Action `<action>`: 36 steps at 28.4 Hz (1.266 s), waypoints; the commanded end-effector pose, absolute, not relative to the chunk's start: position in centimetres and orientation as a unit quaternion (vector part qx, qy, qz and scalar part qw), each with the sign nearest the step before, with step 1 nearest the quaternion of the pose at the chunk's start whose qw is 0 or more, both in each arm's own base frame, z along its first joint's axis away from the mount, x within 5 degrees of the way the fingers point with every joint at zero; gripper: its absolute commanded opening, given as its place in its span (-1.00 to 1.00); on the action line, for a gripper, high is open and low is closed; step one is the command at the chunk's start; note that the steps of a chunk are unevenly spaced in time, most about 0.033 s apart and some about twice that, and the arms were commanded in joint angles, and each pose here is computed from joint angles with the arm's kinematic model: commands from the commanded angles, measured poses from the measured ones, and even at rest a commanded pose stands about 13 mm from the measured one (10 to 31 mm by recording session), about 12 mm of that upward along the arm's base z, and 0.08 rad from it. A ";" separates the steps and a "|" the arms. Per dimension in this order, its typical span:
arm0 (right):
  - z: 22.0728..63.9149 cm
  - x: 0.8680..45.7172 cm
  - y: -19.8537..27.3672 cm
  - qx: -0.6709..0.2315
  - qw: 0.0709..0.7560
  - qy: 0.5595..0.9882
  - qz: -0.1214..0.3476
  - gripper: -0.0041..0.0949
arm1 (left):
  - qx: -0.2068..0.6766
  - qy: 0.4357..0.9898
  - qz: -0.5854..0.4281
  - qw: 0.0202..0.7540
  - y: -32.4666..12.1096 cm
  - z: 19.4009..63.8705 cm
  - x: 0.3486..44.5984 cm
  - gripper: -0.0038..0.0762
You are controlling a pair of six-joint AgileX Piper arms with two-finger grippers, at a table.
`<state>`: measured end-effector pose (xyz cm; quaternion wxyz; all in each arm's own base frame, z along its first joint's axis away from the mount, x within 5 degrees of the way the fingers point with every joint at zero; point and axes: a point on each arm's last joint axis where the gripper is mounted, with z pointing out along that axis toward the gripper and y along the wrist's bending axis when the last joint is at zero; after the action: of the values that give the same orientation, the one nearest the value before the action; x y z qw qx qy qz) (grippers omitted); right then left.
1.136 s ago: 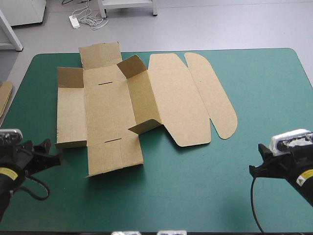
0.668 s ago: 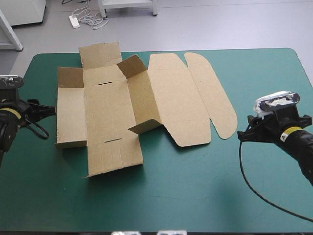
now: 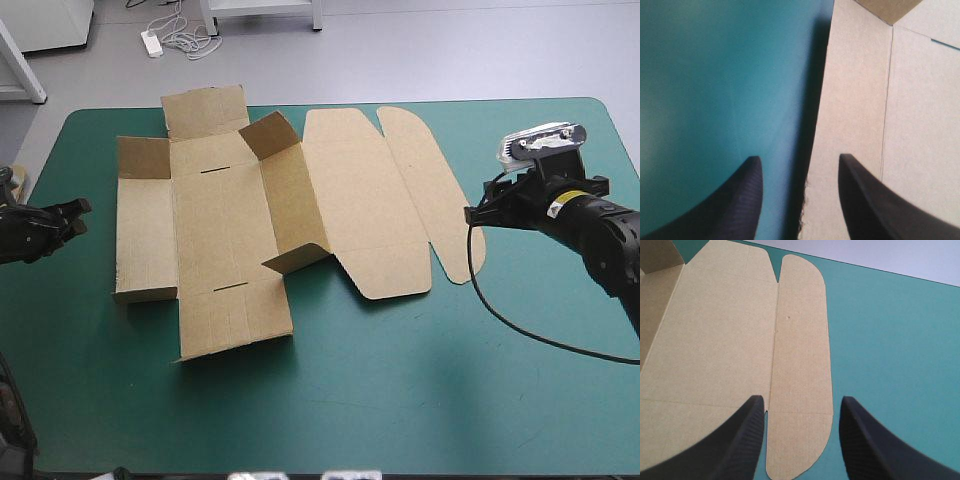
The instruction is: Fold the box
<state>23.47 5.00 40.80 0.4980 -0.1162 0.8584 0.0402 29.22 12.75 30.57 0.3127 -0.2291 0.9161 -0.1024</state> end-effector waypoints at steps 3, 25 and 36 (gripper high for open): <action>43.1 23.2 4.8 -0.114 0.553 0.824 0.038 0.14 | -0.217 0.899 -0.167 0.342 12.8 29.4 31.3 0.06; 43.2 23.2 4.8 -0.113 0.556 0.823 0.039 0.14 | -0.164 0.908 -0.325 0.208 11.6 21.6 33.3 0.07; 43.3 23.2 4.8 -0.113 0.559 0.821 0.039 0.11 | -0.157 0.877 -0.391 0.230 10.7 22.3 33.6 -0.08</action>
<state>23.55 5.02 41.05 0.5050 -0.1169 0.8542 0.0399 33.37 11.21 19.62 0.1920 -0.1666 0.8974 -0.3606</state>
